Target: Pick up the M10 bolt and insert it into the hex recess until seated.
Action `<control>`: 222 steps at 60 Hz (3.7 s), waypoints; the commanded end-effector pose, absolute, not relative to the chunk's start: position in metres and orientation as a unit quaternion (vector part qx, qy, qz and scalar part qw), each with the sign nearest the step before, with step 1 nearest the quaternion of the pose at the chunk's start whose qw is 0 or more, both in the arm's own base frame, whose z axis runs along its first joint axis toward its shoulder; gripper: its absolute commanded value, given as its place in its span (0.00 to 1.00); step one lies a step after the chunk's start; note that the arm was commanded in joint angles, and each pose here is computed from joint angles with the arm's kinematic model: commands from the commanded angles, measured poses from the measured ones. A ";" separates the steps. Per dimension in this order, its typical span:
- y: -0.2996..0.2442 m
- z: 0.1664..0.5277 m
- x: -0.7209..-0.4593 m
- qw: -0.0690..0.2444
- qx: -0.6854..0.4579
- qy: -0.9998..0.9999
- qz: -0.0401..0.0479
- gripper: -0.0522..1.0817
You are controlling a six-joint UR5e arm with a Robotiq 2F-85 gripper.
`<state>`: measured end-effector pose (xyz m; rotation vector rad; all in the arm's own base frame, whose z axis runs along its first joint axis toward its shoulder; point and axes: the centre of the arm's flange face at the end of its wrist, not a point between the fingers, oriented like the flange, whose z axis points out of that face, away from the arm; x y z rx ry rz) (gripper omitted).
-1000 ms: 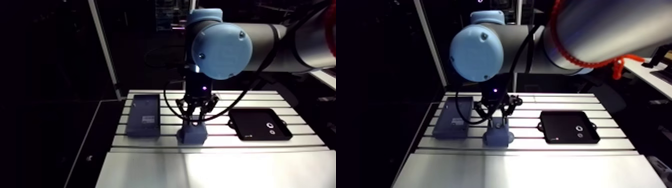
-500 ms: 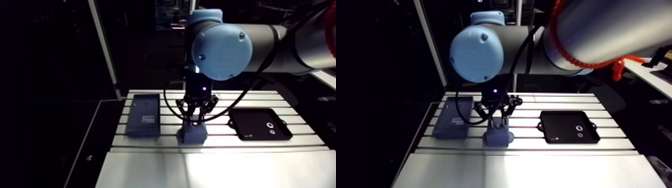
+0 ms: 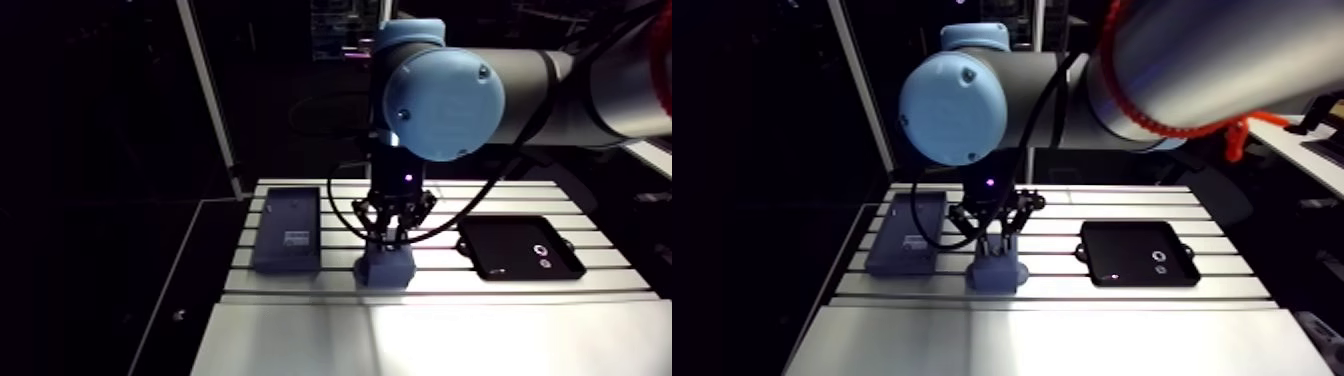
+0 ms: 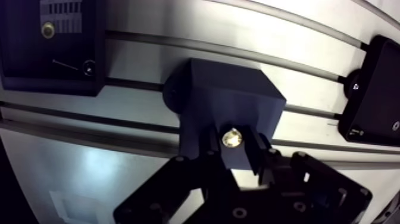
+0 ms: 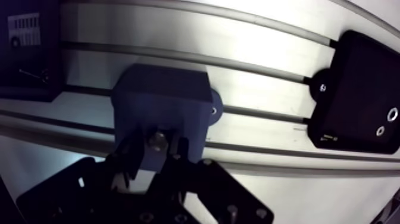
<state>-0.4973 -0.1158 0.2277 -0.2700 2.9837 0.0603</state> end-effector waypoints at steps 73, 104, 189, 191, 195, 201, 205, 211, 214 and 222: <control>-0.115 0.227 -0.498 0.073 -0.091 0.993 0.021 0.63; -0.115 0.227 -0.497 0.073 -0.090 0.993 0.021 0.64; -0.117 0.228 -0.498 0.071 -0.094 0.993 0.022 0.68; -0.117 0.229 -0.499 0.071 -0.094 0.993 0.022 0.68; -0.118 0.230 -0.499 0.070 -0.094 0.993 0.021 0.69; -0.118 0.230 -0.499 0.070 -0.098 0.993 0.021 0.69; -0.118 0.231 -0.500 0.069 -0.100 0.992 0.021 0.69; -0.116 0.233 -0.501 0.067 -0.106 0.992 0.021 0.69; -0.116 0.232 -0.501 0.068 -0.109 0.991 0.021 0.69; -0.115 0.231 -0.500 0.070 -0.122 0.990 0.020 0.69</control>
